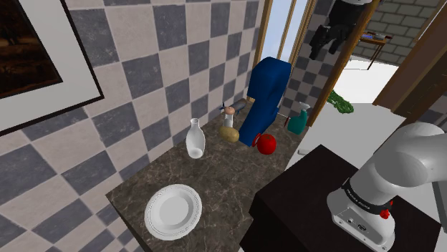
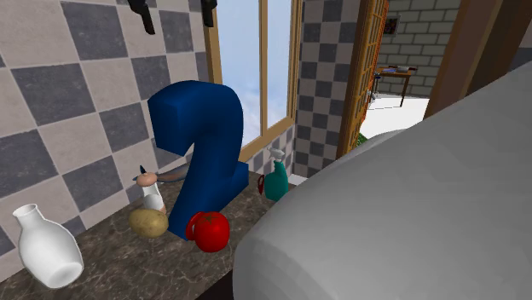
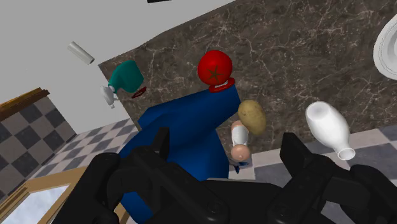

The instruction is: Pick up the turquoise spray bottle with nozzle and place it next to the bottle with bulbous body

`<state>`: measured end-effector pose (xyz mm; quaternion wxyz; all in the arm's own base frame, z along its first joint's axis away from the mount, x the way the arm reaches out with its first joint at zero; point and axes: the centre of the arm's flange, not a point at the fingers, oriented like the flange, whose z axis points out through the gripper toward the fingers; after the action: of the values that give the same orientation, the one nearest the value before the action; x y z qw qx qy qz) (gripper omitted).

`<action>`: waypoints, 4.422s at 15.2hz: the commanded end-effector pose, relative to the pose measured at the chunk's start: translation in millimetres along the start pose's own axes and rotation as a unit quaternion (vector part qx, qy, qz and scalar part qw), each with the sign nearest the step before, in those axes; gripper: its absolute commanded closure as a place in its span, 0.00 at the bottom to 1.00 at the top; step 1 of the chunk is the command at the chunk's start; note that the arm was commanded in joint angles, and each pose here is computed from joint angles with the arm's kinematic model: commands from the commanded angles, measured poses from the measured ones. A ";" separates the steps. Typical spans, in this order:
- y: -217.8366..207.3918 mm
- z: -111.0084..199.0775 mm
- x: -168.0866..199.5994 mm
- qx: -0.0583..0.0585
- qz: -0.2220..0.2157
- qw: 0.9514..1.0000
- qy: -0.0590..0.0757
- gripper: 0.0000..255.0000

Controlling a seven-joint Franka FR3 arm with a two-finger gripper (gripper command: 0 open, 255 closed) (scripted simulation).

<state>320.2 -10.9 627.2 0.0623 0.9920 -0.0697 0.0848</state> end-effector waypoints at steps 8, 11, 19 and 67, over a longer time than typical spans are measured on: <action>59.4 71.3 18.6 0.009 -0.022 1.000 -0.009 0.00; 84.2 102.3 26.9 0.013 -0.032 0.999 -0.012 0.00; 148.3 186.2 50.4 0.024 -0.057 0.998 -0.022 0.00; 325.3 499.7 128.4 0.056 -0.136 0.988 -0.052 1.00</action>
<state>477.0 -414.4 197.7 0.0136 0.9972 0.0681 0.0276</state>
